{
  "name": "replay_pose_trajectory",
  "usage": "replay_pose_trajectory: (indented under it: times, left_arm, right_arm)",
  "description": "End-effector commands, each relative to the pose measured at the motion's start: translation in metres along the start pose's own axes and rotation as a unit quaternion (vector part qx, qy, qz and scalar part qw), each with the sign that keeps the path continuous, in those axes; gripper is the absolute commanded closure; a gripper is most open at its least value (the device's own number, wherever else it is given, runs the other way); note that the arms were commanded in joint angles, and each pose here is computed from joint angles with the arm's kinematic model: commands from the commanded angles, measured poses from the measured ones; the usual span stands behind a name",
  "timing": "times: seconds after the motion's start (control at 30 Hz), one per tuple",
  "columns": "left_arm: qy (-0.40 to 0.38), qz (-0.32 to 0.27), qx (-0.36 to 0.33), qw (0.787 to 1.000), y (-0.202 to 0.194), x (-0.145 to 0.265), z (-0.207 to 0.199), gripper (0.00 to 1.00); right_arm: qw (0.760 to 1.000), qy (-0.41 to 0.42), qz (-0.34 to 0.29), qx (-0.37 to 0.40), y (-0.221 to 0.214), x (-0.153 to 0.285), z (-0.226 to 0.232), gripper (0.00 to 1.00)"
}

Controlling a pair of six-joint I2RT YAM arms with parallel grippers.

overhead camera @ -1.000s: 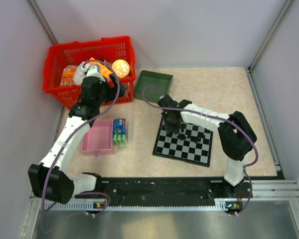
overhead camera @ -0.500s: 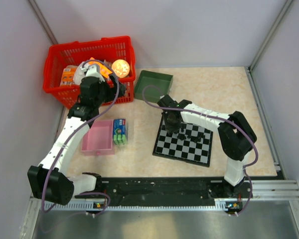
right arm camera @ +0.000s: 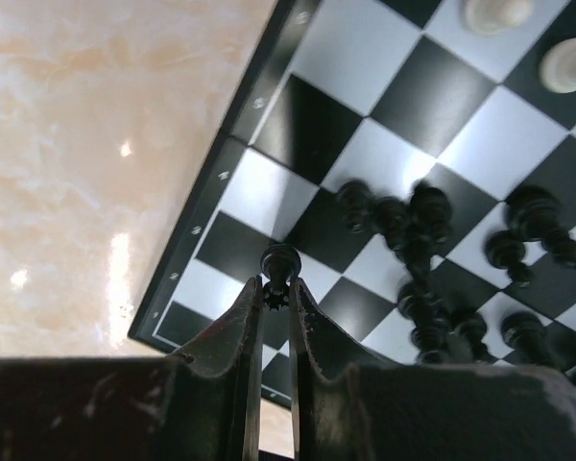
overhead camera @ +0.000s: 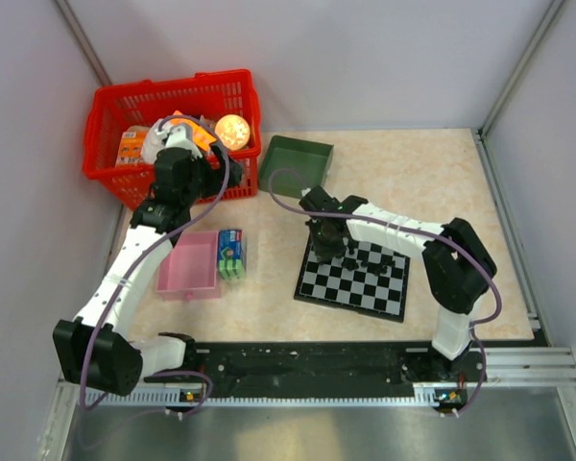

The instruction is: Set up the chess pieces on the board

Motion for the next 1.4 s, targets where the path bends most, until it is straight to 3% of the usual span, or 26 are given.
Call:
replay_pose_trajectory:
  times: [0.0,0.23,0.67,1.37]
  left_arm:
    - [-0.028,-0.021,0.004,0.999,0.013,0.009,-0.013,0.01]
    - [-0.02,-0.038,0.008,0.999,0.017,0.015,-0.01,0.02]
    - [0.042,-0.123,0.03,0.991,0.036,0.037,0.013,0.02]
    - [0.042,-0.118,0.032,0.992,0.033,0.034,0.015,0.02]
  right_arm:
    - [0.999,0.036,-0.016,0.029,-0.003,0.02,0.027,0.96]
    - [0.996,0.059,0.002,0.065,-0.022,0.018,0.053,0.96]
    - [0.992,0.069,0.015,0.1,-0.042,0.023,0.068,0.98]
    - [0.993,0.065,0.002,0.094,-0.04,0.013,0.071,0.96]
Point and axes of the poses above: each gripper's point midway between its finger pads, its own x axis back along the fingers, its own z axis along the line the jaws close on, y = z × x, the point moved 2 cm from there along x, back along the fingers, and after that the axes turned 12 degrees about x, right-handed, at the moved point
